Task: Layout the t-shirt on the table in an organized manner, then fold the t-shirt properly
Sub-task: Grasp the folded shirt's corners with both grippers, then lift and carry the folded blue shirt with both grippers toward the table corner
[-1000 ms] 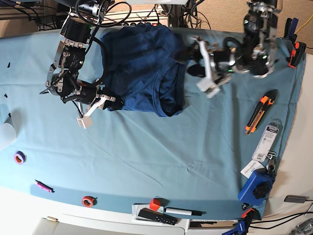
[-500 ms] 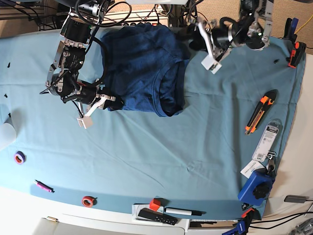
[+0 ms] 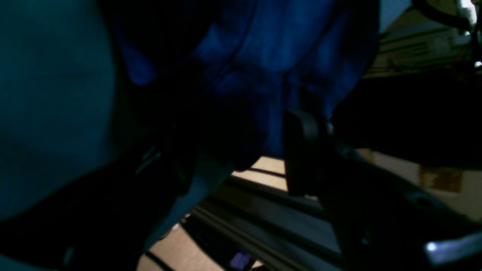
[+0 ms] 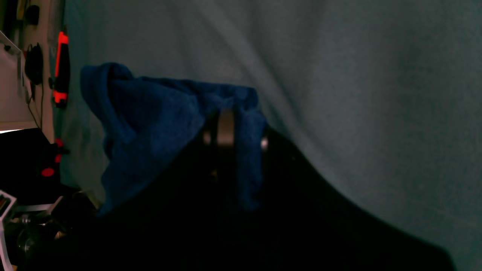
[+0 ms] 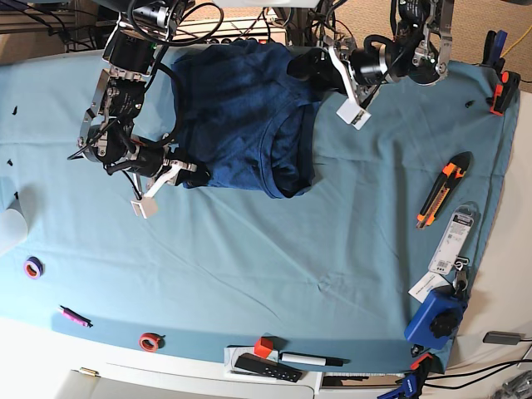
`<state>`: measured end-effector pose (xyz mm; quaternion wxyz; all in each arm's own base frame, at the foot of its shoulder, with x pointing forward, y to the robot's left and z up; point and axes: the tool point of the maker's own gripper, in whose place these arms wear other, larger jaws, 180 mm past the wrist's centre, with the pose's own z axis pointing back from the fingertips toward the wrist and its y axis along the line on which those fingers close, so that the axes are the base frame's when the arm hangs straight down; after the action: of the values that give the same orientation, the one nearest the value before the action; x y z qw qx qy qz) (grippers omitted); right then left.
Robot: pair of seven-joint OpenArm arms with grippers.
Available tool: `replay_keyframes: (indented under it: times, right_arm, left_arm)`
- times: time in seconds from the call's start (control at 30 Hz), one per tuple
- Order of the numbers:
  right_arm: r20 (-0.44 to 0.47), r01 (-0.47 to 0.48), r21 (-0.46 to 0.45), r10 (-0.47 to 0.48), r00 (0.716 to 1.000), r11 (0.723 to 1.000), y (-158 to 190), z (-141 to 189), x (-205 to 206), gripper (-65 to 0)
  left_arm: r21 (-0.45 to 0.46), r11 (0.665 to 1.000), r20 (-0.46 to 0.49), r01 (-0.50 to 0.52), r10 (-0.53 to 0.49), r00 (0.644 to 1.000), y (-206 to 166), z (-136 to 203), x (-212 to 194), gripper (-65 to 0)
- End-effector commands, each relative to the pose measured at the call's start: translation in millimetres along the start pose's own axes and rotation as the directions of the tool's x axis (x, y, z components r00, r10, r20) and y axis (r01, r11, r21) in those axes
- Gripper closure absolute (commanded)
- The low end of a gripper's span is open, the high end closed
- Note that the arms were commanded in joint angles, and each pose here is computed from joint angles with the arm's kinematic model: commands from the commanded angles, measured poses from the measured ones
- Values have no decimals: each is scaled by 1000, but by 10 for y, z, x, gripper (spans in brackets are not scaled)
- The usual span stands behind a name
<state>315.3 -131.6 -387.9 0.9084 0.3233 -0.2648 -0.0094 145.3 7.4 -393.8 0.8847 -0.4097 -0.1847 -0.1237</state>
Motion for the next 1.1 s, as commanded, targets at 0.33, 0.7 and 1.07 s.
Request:
replay_keyframes:
  times: [0.33,0.7,1.07]
  right_arm:
    - [25,-25,11,24,999,1000,43,38,118,0]
    - [37,-25,14,24,999,1000,49,39,142,0]
    - [173,21,-58,-11,985,998,-180,402,375,0]
  left_arm:
    - [-24,999,4,-40,40,999,-113,-126,-12,-359]
    - [-49,999,53,18,-16,998,-153,-123,132,0]
    - [11,977,55,213,-214,975,-223,-322,540,0]
